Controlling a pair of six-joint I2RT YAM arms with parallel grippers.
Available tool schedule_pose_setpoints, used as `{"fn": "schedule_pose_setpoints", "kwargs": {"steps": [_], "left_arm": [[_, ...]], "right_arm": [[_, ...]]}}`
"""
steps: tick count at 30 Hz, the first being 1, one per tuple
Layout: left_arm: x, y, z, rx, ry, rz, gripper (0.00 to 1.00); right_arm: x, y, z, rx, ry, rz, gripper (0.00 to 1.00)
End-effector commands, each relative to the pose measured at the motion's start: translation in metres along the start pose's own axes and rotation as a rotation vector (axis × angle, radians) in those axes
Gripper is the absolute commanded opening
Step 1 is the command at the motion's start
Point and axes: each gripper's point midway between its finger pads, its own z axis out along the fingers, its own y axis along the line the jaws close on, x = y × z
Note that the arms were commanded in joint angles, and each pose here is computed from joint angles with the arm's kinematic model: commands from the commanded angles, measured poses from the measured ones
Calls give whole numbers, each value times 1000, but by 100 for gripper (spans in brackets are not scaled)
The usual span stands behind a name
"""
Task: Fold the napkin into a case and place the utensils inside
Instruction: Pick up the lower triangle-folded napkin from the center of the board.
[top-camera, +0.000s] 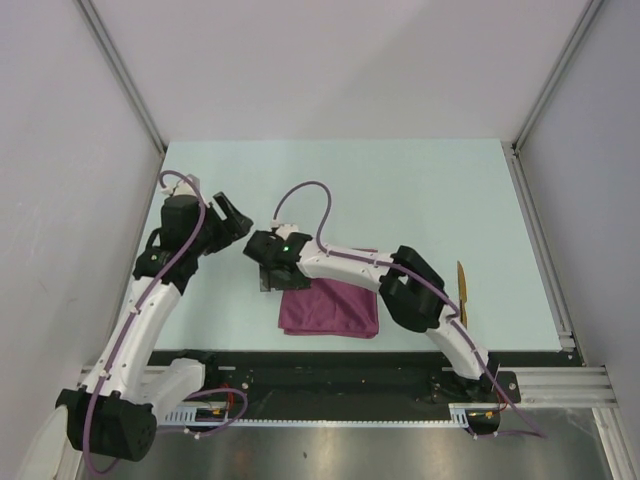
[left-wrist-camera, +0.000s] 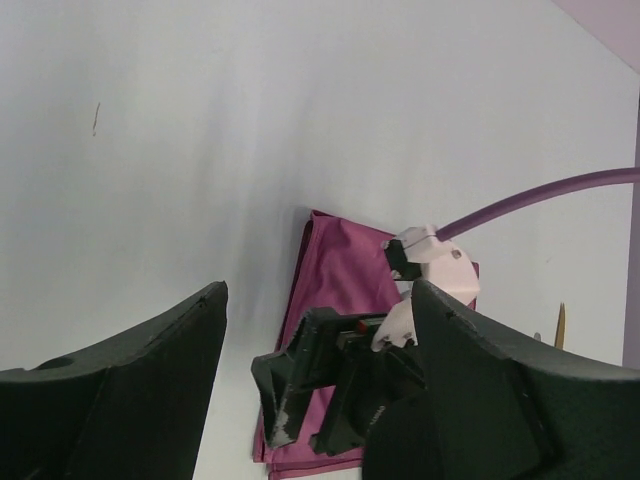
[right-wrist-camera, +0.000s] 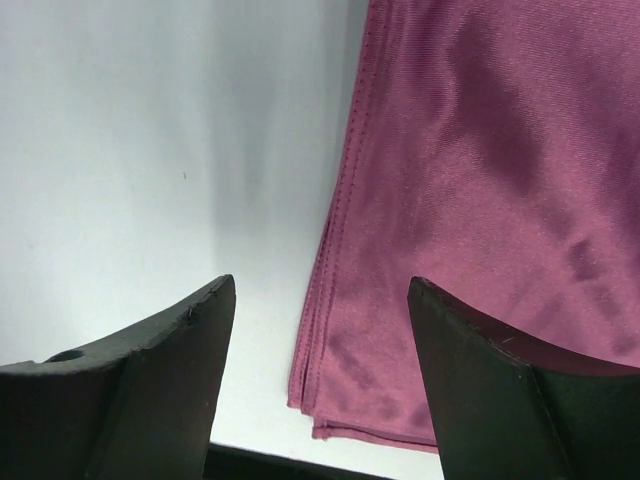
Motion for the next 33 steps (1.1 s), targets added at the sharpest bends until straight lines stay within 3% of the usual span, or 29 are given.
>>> {"fn": "schedule_pose_setpoints", "kwargs": {"steps": [1, 20, 29, 33], "left_arm": [[-14, -16, -5, 44, -32, 43, 79], [-16, -18, -7, 25, -50, 55, 79], [-16, -11, -8, -1, -63, 48, 80], [-14, -10, -7, -1, -57, 42, 80]], "right_arm": [[-2, -15, -3, 192, -60, 3, 74], [22, -17, 25, 202, 8, -21, 57], [71, -46, 38, 269, 121, -54, 41], [76, -62, 40, 253, 141, -40, 26]]}}
